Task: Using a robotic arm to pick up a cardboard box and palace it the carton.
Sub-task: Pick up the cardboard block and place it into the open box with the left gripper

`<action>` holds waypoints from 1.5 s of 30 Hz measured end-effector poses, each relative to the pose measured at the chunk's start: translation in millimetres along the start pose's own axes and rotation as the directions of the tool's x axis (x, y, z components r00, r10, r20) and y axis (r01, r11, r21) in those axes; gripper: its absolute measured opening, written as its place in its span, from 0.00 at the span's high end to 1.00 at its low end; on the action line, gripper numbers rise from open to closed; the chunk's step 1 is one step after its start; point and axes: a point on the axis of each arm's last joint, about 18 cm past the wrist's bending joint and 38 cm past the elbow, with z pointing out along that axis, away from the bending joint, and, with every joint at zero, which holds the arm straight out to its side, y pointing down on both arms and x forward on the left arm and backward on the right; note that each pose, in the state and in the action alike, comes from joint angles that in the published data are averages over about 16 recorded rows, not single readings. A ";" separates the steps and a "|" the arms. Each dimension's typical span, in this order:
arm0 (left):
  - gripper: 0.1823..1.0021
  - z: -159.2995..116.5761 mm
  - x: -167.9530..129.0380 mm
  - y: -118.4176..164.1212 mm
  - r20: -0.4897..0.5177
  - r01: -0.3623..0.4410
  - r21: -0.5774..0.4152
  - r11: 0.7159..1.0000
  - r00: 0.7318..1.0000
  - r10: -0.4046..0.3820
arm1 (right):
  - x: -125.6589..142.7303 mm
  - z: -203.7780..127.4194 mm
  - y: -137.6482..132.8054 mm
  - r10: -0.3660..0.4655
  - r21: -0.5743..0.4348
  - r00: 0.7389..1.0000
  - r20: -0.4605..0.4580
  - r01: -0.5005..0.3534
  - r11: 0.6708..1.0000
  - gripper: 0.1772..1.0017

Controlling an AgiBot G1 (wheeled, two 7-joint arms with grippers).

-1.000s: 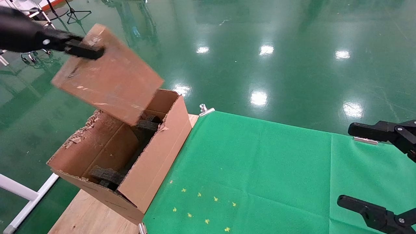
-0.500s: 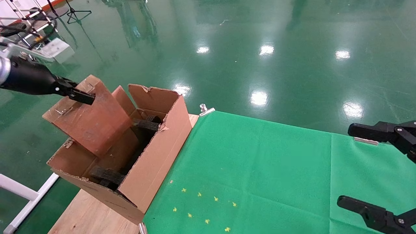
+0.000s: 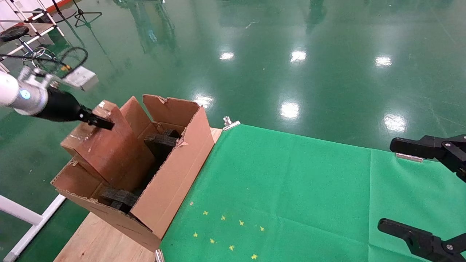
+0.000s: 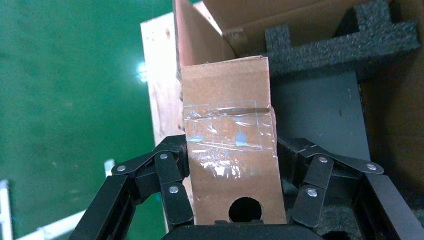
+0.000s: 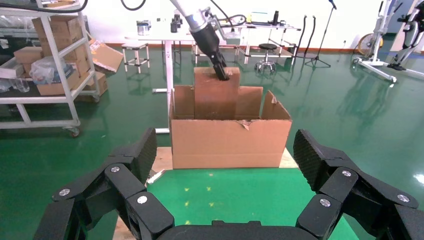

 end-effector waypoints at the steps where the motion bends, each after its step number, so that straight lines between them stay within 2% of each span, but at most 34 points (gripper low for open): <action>1: 0.78 4.1 1.6 2.0 0.001 0.005 -0.004 1.000 1.000 -0.005 | 0.0 0.0 0.0 0.000 0.000 1.000 0.000 0.000 1.000 0.00; 14: 0.78 54.5 26.0 35.4 0.006 0.040 -0.059 0.997 0.999 -0.040 | 0.0 0.0 0.0 0.000 0.000 1.000 0.000 0.000 1.000 0.00; 23: 0.79 76.8 38.6 52.7 0.016 0.044 -0.088 0.995 0.999 -0.042 | 0.0 0.0 0.0 0.000 0.000 1.000 0.000 0.000 1.000 0.00; 37: 0.77 88.0 44.4 60.2 0.029 0.044 -0.098 0.994 0.999 -0.041 | 0.1 -0.1 0.1 0.000 0.000 1.000 -0.001 0.000 1.000 0.00; 45: 0.71 86.4 43.7 61.0 0.026 0.045 -0.103 0.994 0.999 -0.042 | 0.1 -0.1 0.1 0.000 0.000 1.000 -0.001 0.000 1.000 0.00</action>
